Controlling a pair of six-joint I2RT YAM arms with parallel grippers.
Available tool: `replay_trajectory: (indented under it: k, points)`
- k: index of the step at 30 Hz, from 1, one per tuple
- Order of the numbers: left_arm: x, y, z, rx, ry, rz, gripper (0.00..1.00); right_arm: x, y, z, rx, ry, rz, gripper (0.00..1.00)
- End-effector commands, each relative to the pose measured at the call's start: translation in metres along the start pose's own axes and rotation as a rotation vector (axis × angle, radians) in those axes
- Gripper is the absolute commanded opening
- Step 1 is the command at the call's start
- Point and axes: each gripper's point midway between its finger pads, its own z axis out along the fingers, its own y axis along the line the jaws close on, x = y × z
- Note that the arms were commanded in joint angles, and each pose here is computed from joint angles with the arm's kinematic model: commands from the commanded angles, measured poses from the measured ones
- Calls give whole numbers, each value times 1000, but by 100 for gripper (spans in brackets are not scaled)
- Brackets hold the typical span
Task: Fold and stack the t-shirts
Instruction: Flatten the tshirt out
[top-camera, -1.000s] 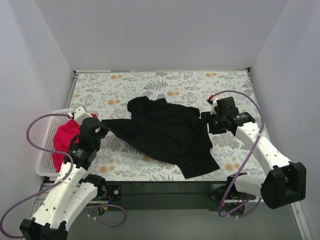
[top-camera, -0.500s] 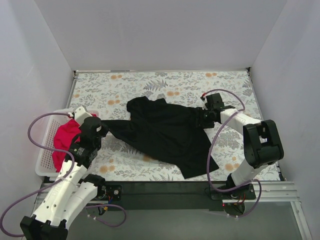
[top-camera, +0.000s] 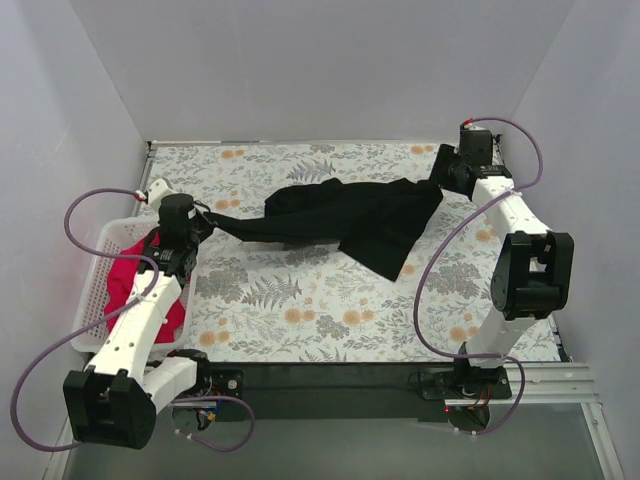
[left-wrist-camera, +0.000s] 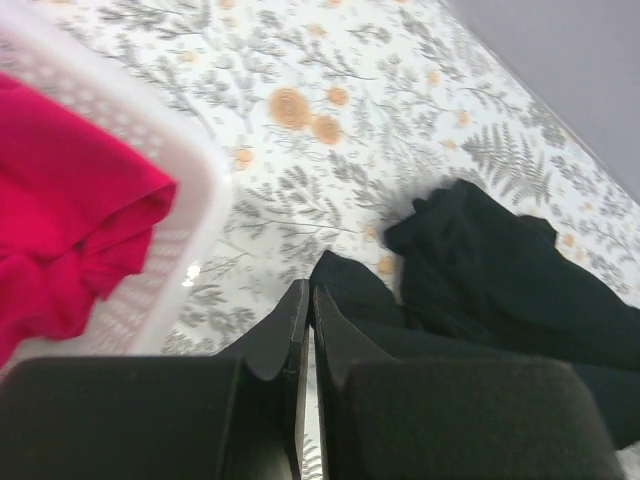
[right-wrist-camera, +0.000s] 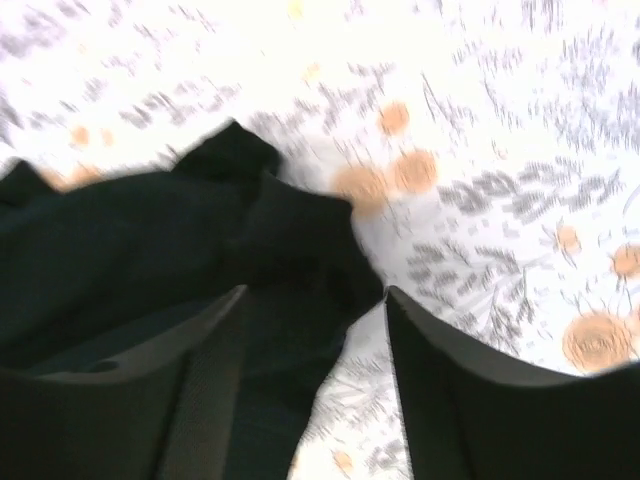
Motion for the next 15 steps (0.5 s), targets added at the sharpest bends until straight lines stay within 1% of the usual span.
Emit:
replay_trajectory:
  k: [1,2,3,4,5,6,7,8,9,11,12,14,15]
  points:
    - [-7,-36,10,132,21,-18,0,-2,20,-12,-27,40,-55,67]
    - [-5,-39,13,137,36,-15,0,7,22,-16,-31,58,-57,69]
    - [2,-38,21,126,63,-6,0,39,19,-16,-26,122,-62,70]
    - [4,-38,23,126,73,-3,0,45,22,-27,-34,117,-58,71]
    - [6,-37,25,121,80,0,0,64,25,-30,-37,148,-70,71]
    - [8,-36,26,120,85,3,0,89,19,-34,-20,189,-78,69]
    - [10,-36,27,120,90,8,0,107,19,-36,-20,220,-87,67]
    - [11,-35,27,121,89,11,0,123,28,-40,-37,245,-116,66]
    - [15,-31,28,115,95,14,0,147,23,-45,-23,287,-134,62]
    - [13,-31,26,117,85,24,0,172,35,-54,-28,318,-184,59]
    - [12,-29,25,111,80,26,0,179,34,-58,-10,314,-197,57]
    - [7,-26,22,105,56,33,0,205,34,-64,7,346,-209,56]
    - [9,-24,22,101,56,37,0,208,32,-65,25,341,-215,56]
